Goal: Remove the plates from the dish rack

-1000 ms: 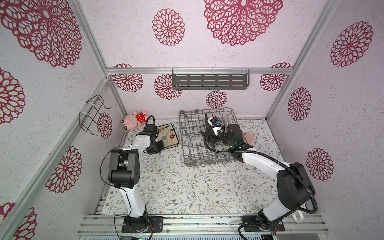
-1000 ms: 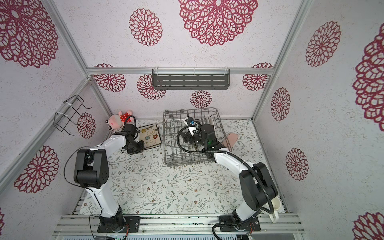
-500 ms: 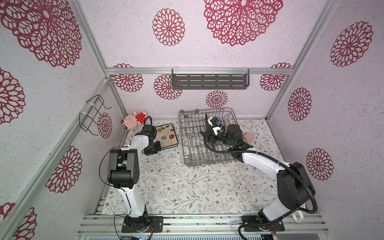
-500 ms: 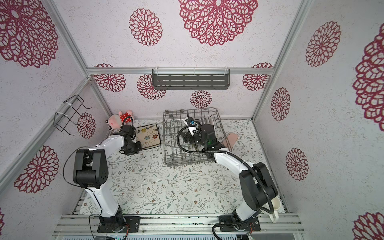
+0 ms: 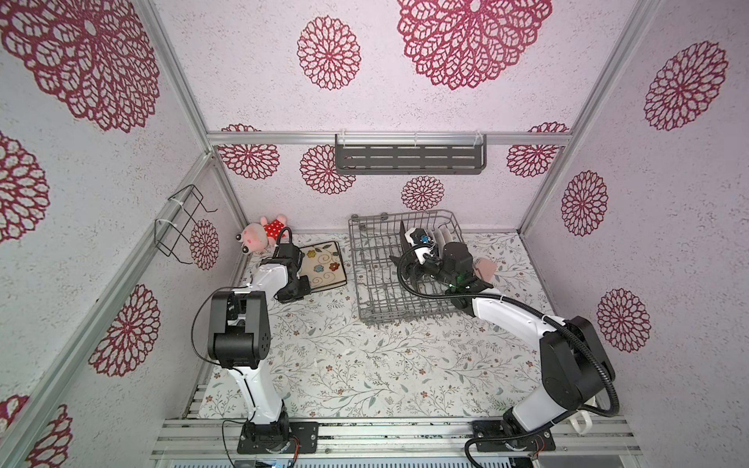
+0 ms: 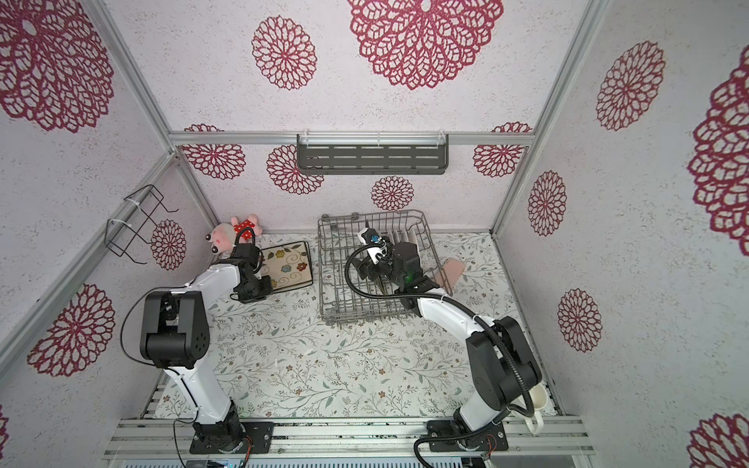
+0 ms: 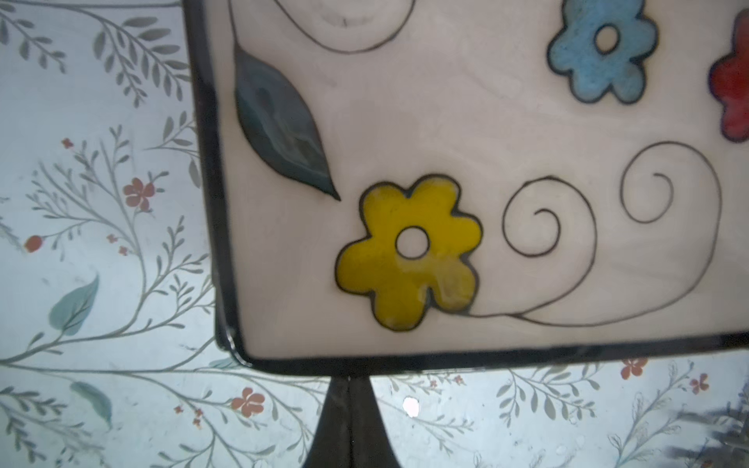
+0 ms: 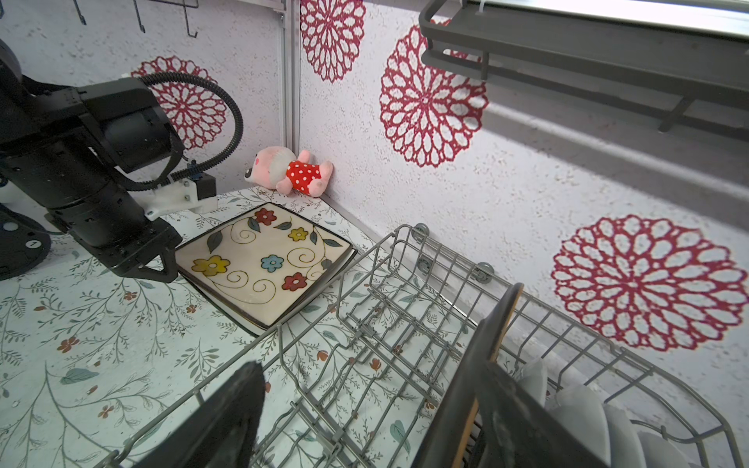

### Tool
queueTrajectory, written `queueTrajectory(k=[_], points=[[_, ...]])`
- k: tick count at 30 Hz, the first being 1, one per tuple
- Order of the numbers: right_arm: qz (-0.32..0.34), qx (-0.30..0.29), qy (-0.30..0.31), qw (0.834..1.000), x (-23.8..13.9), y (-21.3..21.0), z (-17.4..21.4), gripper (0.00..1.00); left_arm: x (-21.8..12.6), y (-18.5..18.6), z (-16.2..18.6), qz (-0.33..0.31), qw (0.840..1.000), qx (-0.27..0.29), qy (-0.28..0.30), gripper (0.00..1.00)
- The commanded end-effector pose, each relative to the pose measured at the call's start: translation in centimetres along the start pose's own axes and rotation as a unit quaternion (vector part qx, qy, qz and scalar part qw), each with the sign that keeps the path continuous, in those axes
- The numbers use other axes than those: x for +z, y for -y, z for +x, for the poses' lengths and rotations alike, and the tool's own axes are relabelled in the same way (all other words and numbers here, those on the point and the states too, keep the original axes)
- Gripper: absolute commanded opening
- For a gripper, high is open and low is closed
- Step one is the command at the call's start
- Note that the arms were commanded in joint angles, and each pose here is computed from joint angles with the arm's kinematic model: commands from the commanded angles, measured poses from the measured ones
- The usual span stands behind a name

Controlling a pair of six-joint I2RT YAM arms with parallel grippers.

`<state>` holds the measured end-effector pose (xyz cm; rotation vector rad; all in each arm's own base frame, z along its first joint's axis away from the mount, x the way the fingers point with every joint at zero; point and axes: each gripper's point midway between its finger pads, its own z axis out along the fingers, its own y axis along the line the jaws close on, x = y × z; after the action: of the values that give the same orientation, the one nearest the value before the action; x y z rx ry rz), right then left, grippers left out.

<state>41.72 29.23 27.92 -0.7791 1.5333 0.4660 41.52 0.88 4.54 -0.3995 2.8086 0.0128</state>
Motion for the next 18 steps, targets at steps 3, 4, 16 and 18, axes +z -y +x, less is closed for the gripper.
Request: queueTrajectory(k=[3, 4, 16, 18], points=[[0.011, -0.006, 0.009, 1.0, -0.13, 0.74, -0.65, 0.85, -0.91, -0.94, -1.4, -0.01, 0.999, -0.011, 0.031, 0.0], [0.011, -0.006, 0.009, 1.0, -0.13, 0.74, -0.66, 0.86, -0.93, -1.02, -1.44, -0.011, 0.999, -0.013, 0.032, 0.0], [0.018, -0.002, 0.004, 1.0, -0.58, 1.18, -0.28, 0.86, -0.56, -1.58, -1.62, -0.022, 0.999, -0.017, 0.033, 0.01], [0.02, -0.001, 0.002, 1.0, -0.69, 1.28, -0.2, 0.86, -0.58, -1.6, -1.71, -0.022, 0.999, -0.018, 0.035, 0.01]])
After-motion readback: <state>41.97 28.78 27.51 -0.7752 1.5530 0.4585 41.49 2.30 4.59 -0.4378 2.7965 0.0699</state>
